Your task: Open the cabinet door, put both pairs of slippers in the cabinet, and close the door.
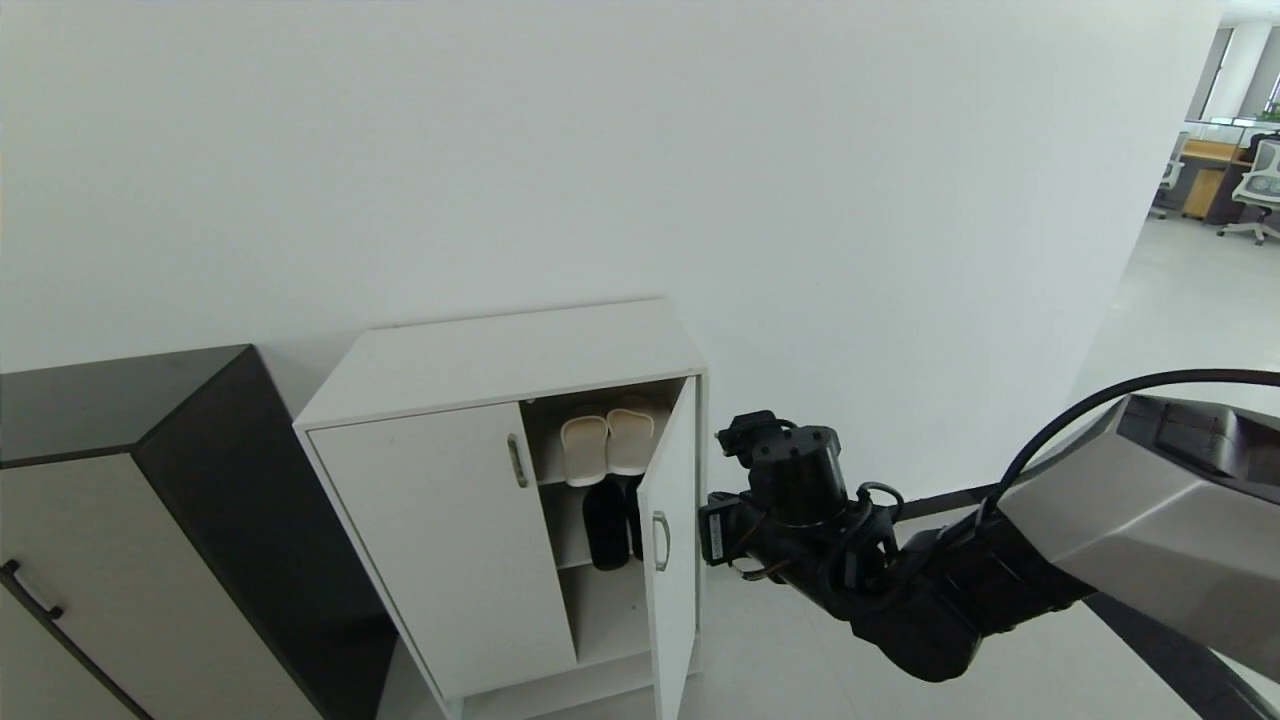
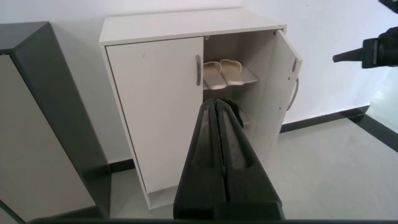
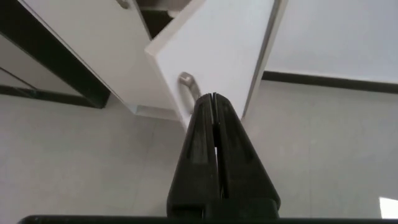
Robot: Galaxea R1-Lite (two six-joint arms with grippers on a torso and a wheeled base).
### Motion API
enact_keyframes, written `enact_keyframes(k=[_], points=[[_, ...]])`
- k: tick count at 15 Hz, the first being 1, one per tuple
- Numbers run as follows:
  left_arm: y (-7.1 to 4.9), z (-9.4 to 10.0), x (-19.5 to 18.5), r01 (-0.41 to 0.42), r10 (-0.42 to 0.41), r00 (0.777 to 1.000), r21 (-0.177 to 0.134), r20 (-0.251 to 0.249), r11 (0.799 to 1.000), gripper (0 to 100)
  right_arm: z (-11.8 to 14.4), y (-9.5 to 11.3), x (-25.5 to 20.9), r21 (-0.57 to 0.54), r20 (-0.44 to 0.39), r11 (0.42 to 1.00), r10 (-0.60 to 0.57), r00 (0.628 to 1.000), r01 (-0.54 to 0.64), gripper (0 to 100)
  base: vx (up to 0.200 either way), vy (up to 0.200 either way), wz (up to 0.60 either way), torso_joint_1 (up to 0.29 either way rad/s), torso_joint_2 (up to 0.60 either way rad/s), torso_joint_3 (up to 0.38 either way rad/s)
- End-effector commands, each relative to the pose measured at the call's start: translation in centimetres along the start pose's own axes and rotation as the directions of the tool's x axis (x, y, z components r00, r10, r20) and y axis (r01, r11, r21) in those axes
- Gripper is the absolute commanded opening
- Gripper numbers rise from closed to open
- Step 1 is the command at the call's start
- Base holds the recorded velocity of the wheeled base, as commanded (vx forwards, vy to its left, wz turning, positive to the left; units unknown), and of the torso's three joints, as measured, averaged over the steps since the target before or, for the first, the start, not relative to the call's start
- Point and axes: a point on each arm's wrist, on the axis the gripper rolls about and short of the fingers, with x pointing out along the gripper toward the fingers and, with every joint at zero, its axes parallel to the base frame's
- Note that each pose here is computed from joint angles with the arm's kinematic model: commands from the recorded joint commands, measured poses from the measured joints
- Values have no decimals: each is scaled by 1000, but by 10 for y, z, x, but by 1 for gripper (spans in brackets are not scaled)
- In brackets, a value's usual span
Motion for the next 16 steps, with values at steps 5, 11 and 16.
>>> enact_keyframes(k=[5, 11, 16], points=[[0, 0, 0, 0, 0, 1000, 0, 0, 1000, 0, -4, -14, -10, -11, -24, 1000, -27, 999, 27, 0, 0, 0, 240, 0, 0, 1], [0, 0, 0, 0, 0, 1000, -2, 2, 1000, 0, -2, -17, -10, -6, -14, 999, -34, 999, 34, 0, 0, 0, 500, 0, 3, 3], [0, 0, 0, 0, 0, 1000, 0, 0, 1000, 0, -5, -39, -14, -15, 57, 1000, 6, 998, -5, 0, 0, 0, 0, 0, 0, 0]])
